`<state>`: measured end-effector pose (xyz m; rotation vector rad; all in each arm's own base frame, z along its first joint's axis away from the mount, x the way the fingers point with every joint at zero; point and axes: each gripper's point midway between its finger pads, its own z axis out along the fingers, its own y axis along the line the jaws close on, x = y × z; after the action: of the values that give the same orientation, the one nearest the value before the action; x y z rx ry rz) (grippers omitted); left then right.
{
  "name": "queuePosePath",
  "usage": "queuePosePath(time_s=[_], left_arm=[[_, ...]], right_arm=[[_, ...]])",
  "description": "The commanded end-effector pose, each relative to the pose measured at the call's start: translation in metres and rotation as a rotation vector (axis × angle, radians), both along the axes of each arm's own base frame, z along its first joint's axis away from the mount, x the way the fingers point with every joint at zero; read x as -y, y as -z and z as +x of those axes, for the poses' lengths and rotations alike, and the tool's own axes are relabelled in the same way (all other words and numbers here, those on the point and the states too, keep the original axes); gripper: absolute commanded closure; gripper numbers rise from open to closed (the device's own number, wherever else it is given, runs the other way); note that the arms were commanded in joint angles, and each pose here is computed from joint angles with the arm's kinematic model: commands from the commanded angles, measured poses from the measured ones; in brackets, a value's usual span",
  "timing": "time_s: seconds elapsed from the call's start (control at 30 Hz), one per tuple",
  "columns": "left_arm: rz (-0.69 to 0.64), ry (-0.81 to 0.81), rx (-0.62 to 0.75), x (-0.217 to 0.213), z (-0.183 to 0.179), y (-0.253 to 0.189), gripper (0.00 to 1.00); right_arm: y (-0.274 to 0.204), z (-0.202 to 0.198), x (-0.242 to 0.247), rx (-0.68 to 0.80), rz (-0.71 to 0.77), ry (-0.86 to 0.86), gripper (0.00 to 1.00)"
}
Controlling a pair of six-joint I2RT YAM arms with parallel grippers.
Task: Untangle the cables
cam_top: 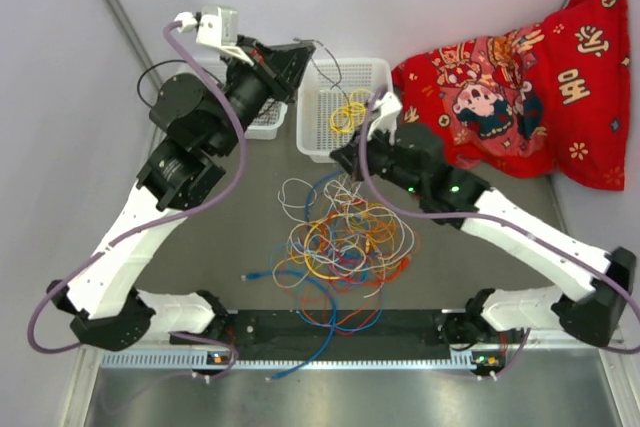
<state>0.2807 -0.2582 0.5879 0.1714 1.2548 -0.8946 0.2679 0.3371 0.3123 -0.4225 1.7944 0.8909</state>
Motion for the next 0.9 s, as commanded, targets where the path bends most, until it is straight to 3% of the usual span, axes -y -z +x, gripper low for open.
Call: queuePosePath(time_s=[0.0,0.03,0.07,0.1,0.13,0.2,0.23,0.37,0.47,0.6,0.87], left_arm=[[-0.047,-0.190,-0.052,-0.045,0.002,0.026,1.00],[-0.002,-0.202,-0.097,-0.040,0.010,0.065,0.96],[-0.044,-0.204,-0.053,-0.044,0.007,0.061,0.89],[-0.056,-0.185,-0.029,-0.050,-0.003,0.063,0.69],[-0.023,-0.182,-0.056,-0.045,0.001,0.094,0.51],[-0.037,-0.187,-0.092,-0.049,-0.001,0.111,0.30],[-0.010,-0.193,-0.125,-0.048,0.001,0.130,0.02],[0.014,-0.143,-0.224,-0.038,-0.002,0.170,0.01],[-0.029,-0.050,-0.159,-0.029,-0.016,0.176,0.01],[-0.076,0.060,-0.066,-0.019,-0.033,0.165,0.01],[-0.203,0.310,0.188,0.012,-0.064,0.105,0.05]], right_arm=[[-0.114,-0.030,0.062,0.160,0.026,0.088,1.00],[-0.148,-0.037,0.074,0.210,0.057,0.097,1.00],[-0.159,-0.040,0.081,0.222,0.054,0.106,1.00],[-0.157,-0.045,0.089,0.204,0.016,0.108,1.00],[-0.184,-0.051,0.100,0.241,0.043,0.120,1.00],[-0.187,-0.055,0.108,0.226,0.002,0.126,1.00],[-0.208,-0.061,0.116,0.251,0.028,0.130,1.00],[-0.229,-0.067,0.128,0.270,0.052,0.144,1.00],[-0.240,-0.074,0.132,0.276,0.104,0.138,1.00],[-0.245,-0.082,0.130,0.265,0.150,0.108,1.00],[-0.236,-0.093,0.116,0.183,0.199,0.031,1.00]])
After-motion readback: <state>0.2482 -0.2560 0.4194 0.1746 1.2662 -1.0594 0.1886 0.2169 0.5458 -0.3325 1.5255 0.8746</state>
